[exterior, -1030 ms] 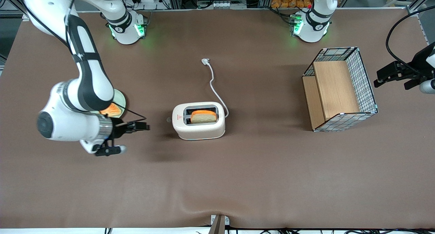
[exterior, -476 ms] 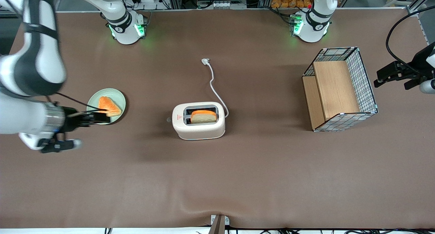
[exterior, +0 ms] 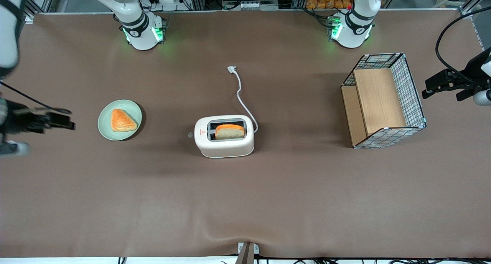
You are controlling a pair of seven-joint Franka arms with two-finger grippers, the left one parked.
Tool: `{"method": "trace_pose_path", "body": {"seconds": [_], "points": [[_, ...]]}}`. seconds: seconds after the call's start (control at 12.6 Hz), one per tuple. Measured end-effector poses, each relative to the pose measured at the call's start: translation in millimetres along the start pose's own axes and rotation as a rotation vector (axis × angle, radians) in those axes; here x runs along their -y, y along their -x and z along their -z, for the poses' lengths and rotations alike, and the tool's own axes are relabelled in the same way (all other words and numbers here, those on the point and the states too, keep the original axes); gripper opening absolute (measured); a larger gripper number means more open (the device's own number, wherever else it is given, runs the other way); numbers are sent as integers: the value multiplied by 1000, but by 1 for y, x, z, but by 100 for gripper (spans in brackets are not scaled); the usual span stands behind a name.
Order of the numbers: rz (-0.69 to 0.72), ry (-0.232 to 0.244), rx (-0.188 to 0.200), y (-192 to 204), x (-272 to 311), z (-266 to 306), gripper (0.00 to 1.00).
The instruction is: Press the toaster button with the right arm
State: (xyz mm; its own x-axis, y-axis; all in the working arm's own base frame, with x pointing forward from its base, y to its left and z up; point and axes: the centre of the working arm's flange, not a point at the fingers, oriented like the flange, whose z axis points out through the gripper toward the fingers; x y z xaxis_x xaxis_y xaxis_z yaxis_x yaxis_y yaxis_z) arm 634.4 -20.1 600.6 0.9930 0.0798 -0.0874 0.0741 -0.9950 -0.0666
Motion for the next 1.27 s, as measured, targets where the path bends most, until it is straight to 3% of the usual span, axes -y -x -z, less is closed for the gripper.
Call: {"method": "trace_pose_path", "body": {"seconds": [0.24,0.48,0.63,1.27], "points": [[-50,8,-53,49,-9,50,100],[-71,35,-47,75,-15,54,100],[-72,53,-50,77,-16,45,100],[-72,52,-51,84,-19,10,100]]}}
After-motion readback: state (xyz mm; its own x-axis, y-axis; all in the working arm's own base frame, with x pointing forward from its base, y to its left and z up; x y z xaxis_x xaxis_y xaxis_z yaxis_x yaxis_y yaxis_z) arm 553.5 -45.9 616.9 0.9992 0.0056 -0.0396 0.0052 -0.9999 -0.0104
